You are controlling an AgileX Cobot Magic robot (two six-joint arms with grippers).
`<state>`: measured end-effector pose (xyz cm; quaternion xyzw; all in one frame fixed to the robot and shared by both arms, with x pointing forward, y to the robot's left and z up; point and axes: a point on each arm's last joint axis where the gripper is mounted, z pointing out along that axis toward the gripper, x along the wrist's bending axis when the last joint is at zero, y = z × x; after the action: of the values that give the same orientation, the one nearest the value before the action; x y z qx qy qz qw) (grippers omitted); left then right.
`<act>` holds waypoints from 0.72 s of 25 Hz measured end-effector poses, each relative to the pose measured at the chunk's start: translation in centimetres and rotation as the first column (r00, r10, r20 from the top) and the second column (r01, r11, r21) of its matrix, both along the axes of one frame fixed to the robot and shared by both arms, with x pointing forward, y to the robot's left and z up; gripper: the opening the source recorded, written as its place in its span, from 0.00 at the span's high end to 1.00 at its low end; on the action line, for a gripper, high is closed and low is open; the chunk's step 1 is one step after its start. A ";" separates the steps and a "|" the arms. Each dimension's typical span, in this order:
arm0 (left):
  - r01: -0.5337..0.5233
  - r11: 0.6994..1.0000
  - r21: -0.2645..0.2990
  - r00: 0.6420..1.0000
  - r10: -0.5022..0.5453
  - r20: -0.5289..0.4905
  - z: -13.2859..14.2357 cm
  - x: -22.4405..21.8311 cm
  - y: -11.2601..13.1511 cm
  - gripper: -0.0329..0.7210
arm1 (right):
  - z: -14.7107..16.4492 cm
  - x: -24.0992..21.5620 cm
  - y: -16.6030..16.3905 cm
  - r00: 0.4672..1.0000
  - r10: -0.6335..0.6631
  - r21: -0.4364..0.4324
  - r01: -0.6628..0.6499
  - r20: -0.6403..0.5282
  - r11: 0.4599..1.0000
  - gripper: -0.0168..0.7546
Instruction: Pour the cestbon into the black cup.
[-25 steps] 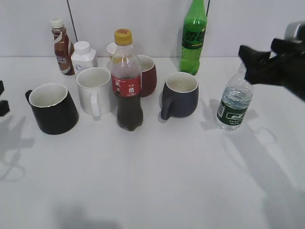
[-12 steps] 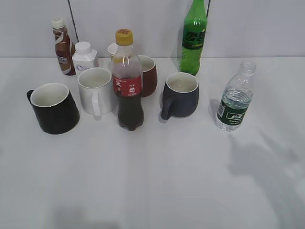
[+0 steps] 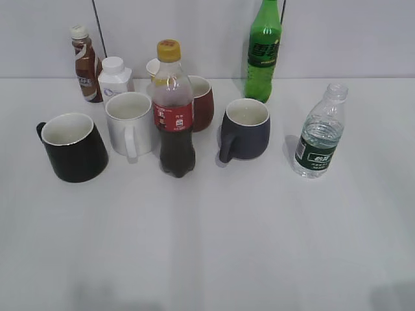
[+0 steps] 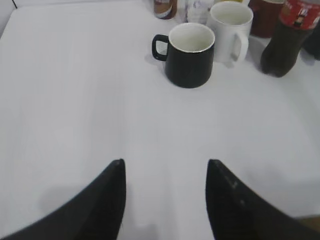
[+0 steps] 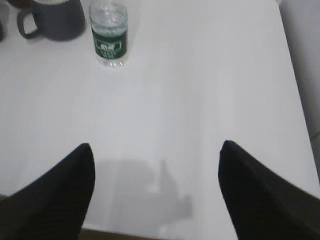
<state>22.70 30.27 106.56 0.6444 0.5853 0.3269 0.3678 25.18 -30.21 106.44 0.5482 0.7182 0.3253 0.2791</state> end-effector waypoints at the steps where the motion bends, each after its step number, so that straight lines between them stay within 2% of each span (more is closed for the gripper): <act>1: -0.001 1.000 -0.002 1.000 0.001 0.018 -0.2 -0.3 0.0 0.42 | -0.7 -0.5 -0.3 0.983 -0.055 -0.001 0.056 0.173 0.998 0.21; 5: -0.002 1.000 -0.009 0.997 0.002 0.082 -0.6 0.1 0.0 0.42 | -0.8 -0.4 -0.3 0.984 -0.056 -0.005 0.058 0.168 0.998 0.21; 12: -0.005 1.000 -0.010 0.996 0.006 0.094 -0.7 0.3 0.0 0.49 | -0.9 -0.4 -0.3 0.984 -0.056 -0.005 0.057 0.170 0.998 0.23; 18: -0.062 0.998 -0.006 0.993 0.062 0.100 -0.6 0.3 0.0 0.55 | -0.9 -1.7 -0.6 0.966 -0.082 0.019 0.080 0.247 0.997 0.24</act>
<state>22.99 30.23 105.92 0.6081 0.5863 0.3692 0.3876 23.48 -30.81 105.58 0.5335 0.6533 0.3824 0.3772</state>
